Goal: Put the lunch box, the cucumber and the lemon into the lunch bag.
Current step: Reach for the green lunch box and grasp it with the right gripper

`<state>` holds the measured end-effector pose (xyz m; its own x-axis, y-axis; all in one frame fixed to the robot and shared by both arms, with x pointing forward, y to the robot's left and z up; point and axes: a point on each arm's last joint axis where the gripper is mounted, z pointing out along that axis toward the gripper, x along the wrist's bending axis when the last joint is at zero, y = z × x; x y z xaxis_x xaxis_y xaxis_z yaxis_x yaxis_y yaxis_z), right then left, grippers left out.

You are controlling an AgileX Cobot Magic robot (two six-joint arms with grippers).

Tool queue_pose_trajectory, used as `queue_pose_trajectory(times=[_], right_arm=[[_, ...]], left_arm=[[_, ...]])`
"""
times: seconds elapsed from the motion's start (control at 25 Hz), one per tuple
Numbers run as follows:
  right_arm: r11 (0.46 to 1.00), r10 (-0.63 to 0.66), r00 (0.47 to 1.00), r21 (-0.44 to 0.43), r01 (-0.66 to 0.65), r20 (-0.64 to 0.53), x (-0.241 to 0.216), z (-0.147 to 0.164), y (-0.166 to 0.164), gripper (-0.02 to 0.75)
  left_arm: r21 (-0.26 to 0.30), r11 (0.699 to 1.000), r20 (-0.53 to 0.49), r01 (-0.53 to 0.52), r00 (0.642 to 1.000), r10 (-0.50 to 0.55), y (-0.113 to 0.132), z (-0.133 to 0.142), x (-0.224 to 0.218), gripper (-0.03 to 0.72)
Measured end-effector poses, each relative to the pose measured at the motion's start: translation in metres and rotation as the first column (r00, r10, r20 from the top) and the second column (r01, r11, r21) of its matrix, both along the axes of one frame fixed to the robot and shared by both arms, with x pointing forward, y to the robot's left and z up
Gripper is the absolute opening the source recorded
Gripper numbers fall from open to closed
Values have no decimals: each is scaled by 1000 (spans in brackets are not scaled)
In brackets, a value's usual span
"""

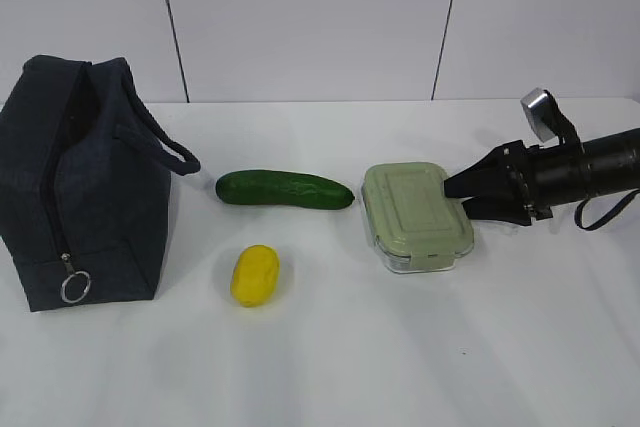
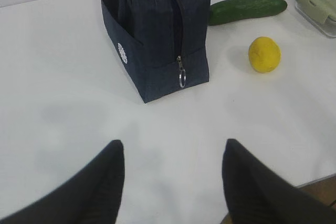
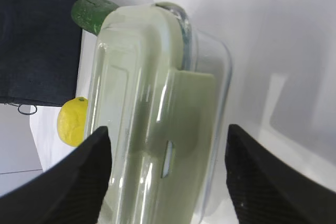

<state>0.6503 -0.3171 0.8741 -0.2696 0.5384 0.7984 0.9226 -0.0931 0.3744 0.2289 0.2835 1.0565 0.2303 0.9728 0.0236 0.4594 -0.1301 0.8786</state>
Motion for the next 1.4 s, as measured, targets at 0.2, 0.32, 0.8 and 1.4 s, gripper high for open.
queue_pose_trajectory(times=[0.2, 0.32, 0.8, 1.4], right_arm=[[1000, 17, 1000, 1, -17, -9, 0, 0, 8, 517], [999, 41, 999, -15, -41, -15, -1, -1, 11, 516], [999, 41, 999, -17, -42, -29, -2, -2, 11, 516], [999, 39, 999, -15, -39, -31, -2, -2, 11, 515]], left_arm=[[0, 1000, 0, 0, 1000, 0, 0, 0, 0, 432], [0, 1000, 0, 0, 1000, 0, 0, 0, 0, 431], [0, 1000, 0, 0, 1000, 0, 0, 0, 0, 431], [0, 1000, 0, 0, 1000, 0, 0, 0, 0, 432]])
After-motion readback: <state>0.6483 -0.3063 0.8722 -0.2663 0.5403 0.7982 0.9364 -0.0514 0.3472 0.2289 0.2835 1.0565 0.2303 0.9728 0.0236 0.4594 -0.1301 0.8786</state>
